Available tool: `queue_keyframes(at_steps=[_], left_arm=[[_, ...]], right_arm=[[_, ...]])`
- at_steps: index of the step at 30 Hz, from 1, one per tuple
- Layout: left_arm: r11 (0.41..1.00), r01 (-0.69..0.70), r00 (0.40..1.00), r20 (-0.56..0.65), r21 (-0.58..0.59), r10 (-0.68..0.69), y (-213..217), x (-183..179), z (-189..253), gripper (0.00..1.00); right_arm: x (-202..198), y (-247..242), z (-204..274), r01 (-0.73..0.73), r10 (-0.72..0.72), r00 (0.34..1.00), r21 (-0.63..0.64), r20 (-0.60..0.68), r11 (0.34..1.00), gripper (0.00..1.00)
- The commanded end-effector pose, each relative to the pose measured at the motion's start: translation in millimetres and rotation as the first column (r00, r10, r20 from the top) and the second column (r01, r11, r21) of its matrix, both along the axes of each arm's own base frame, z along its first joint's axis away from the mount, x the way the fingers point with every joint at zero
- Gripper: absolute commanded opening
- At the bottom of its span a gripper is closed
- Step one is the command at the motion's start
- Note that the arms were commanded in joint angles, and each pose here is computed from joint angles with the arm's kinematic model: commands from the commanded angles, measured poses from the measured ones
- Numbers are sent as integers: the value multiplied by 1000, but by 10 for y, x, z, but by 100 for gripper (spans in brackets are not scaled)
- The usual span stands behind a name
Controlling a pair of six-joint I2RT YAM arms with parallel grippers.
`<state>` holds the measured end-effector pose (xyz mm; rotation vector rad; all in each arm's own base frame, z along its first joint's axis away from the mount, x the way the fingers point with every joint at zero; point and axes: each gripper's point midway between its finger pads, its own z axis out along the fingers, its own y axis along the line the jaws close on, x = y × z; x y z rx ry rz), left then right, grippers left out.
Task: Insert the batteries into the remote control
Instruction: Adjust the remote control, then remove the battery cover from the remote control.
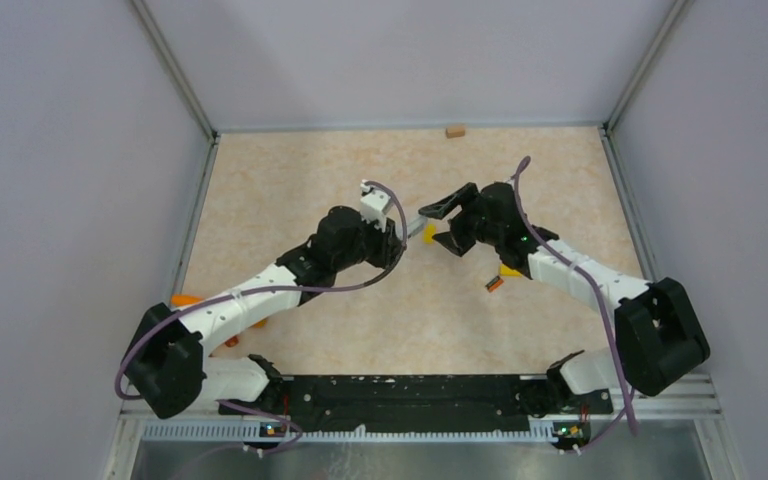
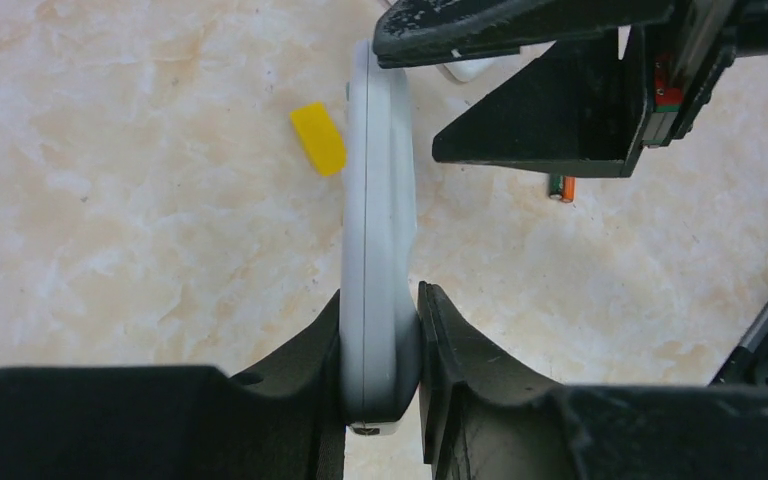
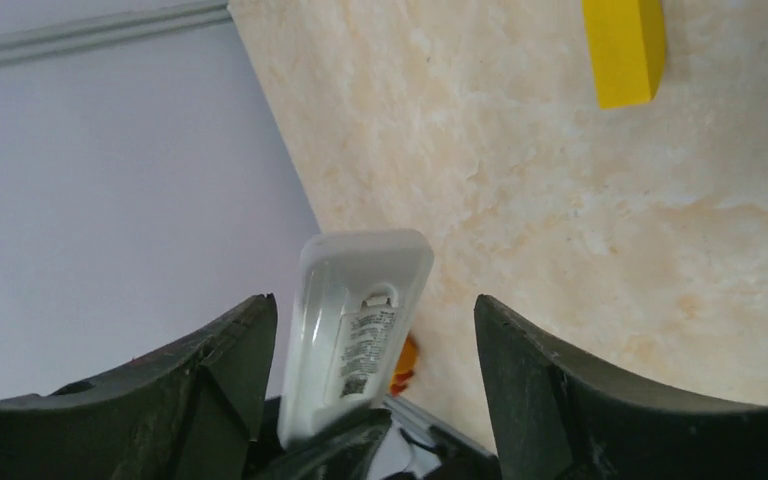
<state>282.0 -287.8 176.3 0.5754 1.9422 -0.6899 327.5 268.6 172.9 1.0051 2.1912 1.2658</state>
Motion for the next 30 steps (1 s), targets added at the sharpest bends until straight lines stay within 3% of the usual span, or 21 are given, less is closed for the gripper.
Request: queue_keyframes(at_steps=[1,3,6,10,14,18,23,27,30], left_arm=[[993,46,992,-109,-109,-58,-83,-27,164,0],[980,129,972,-176,-150,-155,-150,-155,158,0],[957,219,927,-263,-192,-266,-162,-351,101,0],[915,295,870,-318,-275,-377,-179,-481,126,0],[926,230,802,-481,-300,-355,-157,-480,-62,0],[928,187,703,-616,-322,-356,-204,-546,-280,0],[945,140,634,-706,-296,-315,-208,-533,-588,0],[954,110,582,-759,-280,-290,-216,-524,-761,0],[959,102,572,-773,-266,-275,-208,-516,-810,0]], right_arm=[[-30,-136,128,-113,170,948,-217,268,970,76],[-81,-202,136,-162,282,886,-325,369,932,79],[-251,-153,241,-244,402,779,-358,481,901,85],[-309,-152,272,-274,444,760,-385,474,881,85],[-372,-157,155,-309,492,742,-420,456,854,71],[-530,-68,-25,-404,558,703,-399,440,823,48],[-635,-148,-318,-410,553,753,-403,357,818,40],[-713,-231,-597,-427,552,794,-412,254,804,41],[-777,-199,-680,-450,554,795,-373,247,811,46]])
